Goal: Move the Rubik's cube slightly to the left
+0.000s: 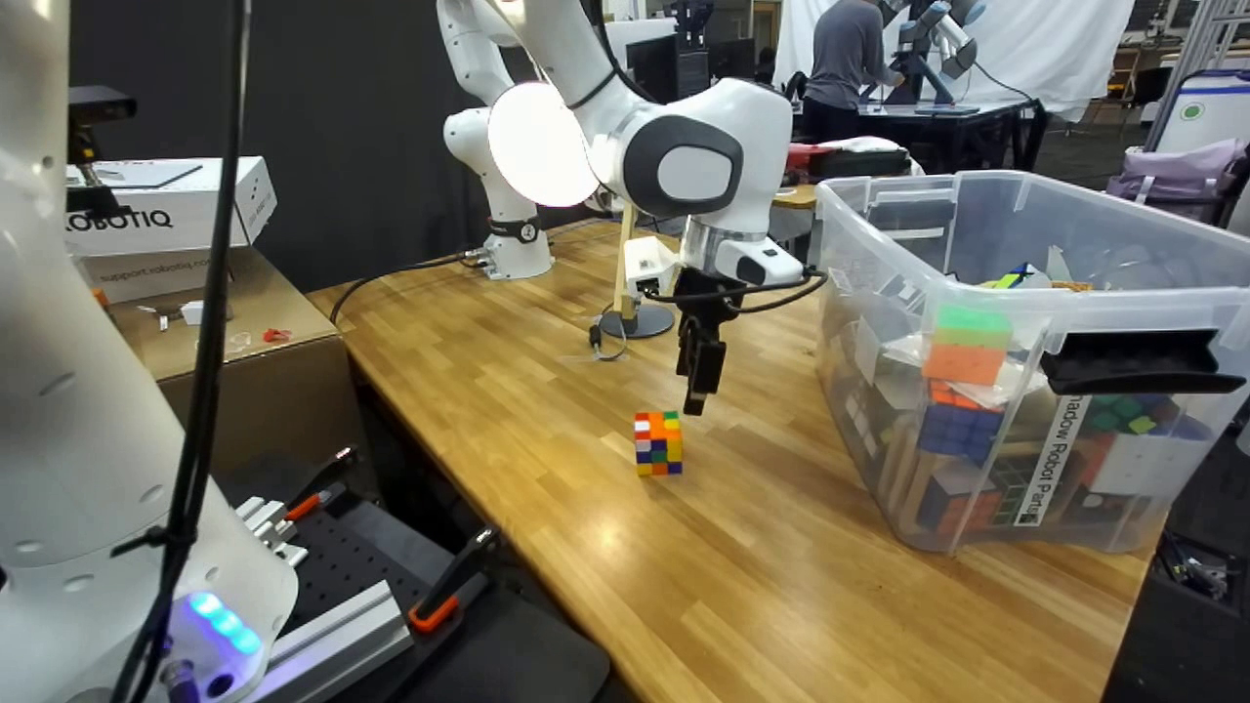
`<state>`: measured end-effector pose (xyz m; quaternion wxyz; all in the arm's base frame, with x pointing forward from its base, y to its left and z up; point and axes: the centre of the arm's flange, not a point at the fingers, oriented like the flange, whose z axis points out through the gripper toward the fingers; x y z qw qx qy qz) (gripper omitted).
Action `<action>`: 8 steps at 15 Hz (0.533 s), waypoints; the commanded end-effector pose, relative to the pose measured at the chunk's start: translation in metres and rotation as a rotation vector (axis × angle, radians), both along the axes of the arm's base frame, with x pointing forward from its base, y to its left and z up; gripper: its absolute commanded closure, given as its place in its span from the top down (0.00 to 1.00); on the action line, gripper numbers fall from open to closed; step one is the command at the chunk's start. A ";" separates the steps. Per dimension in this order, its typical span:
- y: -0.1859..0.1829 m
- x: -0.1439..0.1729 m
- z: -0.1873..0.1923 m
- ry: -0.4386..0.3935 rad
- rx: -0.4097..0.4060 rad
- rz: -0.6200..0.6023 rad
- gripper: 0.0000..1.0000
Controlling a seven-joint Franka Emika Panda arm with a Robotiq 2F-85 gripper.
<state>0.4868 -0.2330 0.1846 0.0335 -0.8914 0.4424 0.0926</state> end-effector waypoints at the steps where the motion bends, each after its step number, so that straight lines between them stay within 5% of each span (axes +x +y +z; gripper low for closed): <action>1: 0.001 -0.024 0.034 -0.046 -0.019 -0.004 1.00; 8: -0.011 -0.070 0.113 -0.148 -0.014 -0.151 1.00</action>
